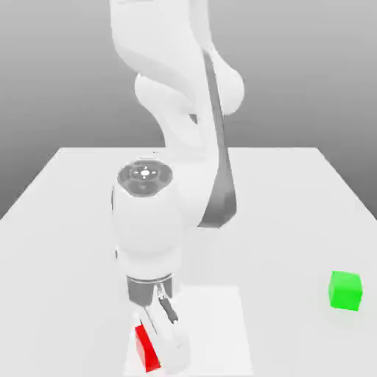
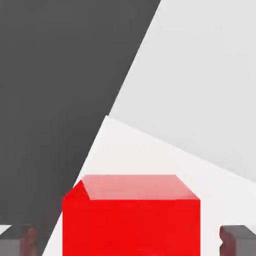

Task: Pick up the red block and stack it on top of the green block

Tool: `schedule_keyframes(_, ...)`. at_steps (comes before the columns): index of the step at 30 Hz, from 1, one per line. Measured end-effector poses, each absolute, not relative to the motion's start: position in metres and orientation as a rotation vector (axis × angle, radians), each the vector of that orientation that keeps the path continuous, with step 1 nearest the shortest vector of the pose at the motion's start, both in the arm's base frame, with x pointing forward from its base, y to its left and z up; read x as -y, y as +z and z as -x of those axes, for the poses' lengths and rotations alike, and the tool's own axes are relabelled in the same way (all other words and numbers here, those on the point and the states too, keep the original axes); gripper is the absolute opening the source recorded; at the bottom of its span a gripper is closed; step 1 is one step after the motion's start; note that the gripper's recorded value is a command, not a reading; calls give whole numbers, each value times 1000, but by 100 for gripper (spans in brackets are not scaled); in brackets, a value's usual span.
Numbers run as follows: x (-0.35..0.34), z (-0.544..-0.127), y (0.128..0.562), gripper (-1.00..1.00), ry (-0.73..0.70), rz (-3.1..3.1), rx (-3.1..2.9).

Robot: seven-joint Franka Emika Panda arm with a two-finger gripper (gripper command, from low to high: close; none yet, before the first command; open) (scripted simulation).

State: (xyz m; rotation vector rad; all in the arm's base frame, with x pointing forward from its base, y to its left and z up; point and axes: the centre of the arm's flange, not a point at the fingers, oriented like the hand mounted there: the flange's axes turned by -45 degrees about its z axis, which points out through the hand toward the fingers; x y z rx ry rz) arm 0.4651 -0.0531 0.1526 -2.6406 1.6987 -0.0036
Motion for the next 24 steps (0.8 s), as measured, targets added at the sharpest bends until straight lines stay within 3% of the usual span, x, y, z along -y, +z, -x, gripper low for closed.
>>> schedule_keyframes(4,53,-465,150,-100,-4,2640,-1699)
schedule_keyframes(9,50,-465,203,-100,-3,2645,-1691)
schedule_keyframes(16,-118,-442,231,-100,0,2880,-1208)
schedule_keyframes(21,-264,-363,244,-100,1,3053,-689)
schedule_keyframes(24,-303,-328,243,-100,-3,3092,-521)
